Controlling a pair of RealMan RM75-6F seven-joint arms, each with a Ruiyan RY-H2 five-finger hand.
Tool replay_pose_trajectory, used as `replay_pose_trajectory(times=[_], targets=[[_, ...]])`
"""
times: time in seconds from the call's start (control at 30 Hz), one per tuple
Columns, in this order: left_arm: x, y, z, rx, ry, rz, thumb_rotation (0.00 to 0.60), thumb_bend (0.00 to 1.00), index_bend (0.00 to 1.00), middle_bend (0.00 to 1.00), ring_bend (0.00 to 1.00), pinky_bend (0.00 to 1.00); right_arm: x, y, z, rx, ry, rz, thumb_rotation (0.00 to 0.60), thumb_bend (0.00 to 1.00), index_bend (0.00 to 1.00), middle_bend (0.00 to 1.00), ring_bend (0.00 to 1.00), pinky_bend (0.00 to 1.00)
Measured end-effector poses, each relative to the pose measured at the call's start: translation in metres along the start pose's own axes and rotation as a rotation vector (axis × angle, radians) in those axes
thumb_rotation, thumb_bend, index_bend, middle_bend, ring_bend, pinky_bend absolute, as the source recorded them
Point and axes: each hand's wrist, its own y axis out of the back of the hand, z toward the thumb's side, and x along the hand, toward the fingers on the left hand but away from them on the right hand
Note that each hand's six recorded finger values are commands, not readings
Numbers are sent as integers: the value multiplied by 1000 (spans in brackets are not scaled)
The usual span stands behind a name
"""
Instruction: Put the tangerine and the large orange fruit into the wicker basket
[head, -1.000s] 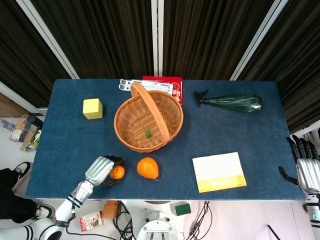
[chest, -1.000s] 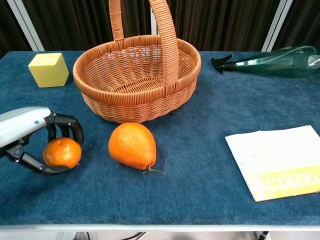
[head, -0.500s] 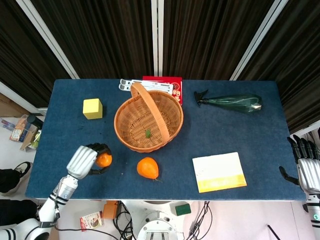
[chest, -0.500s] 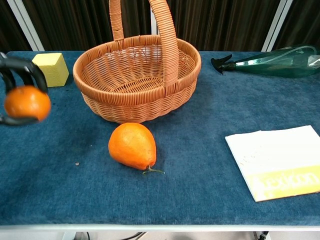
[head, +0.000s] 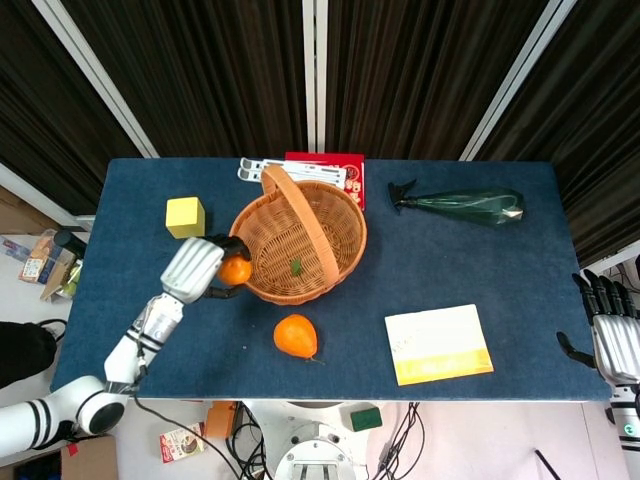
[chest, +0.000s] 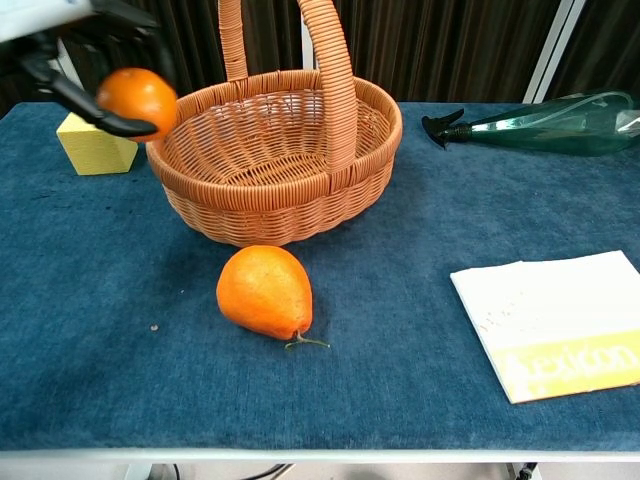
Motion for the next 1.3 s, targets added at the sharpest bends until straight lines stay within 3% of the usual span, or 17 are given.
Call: replay_pose_trajectory(times=[0.27,0.7,0.87,0.93,1.0,1.1,1.3], targets=[[61,-21,1,-24,13,-13,600,282,464,502,515,578,-1,3,-3,-9,-9,-9,600,286,0,0,0,0],[131,-60,3,-28,61,-36,600,282,439,490,498,580,-2,2,-3,-8,-10,-1,600,286,0,0,0,0],[143,-79,3,-17,88,-69,600,257,285,401,429,553,-3,1,-4,-8,-10,3,600,286,0,0,0,0],[143,-85,2,-19,91,-91,600,180,154,281,309,460,-3,1,-3,-8,-8,4,600,286,0,0,0,0],[142,-91,2,-18,89,-129,600,110,91,202,222,386,-2,1,-3,-9,-8,3,600,286,0,0,0,0],[140,-92,1,-9,81,-163,600,84,85,188,208,370,-2,1,-2,-7,-5,4,600,286,0,0,0,0],[134,-81,11,-35,47,-143,600,86,104,193,208,370,-2,-1,-2,-3,-5,8,600,286,0,0,0,0]])
